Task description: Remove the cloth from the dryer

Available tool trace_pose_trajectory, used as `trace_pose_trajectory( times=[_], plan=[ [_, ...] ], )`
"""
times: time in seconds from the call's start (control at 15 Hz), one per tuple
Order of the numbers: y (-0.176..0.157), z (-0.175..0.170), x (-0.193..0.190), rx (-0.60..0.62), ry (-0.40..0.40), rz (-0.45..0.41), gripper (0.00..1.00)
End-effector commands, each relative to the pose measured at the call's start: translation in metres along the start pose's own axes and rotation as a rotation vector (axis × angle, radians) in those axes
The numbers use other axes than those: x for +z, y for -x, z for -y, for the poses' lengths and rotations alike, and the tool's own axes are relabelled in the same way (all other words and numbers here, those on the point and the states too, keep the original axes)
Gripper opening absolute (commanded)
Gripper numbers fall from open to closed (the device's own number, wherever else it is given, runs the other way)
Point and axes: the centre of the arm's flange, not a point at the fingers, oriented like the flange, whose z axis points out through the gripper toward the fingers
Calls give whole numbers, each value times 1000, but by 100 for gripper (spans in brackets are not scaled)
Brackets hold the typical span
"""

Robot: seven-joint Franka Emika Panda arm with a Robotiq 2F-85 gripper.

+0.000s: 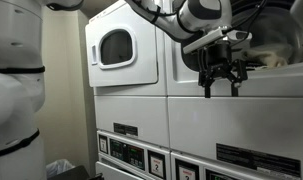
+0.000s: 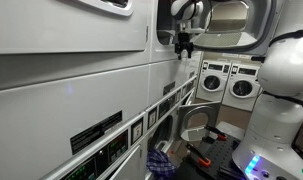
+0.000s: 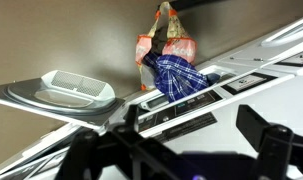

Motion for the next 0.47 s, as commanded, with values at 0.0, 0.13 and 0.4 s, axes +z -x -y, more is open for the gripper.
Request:
trace_pose_trajectory(
  times=[0.0, 0.13, 0.4],
  plan=[
    [2, -5, -45, 0, -17, -34, 100],
    [3, -7, -57, 6, -4, -54, 100],
    [4, -7, -69, 1, 1, -81, 100]
  ],
)
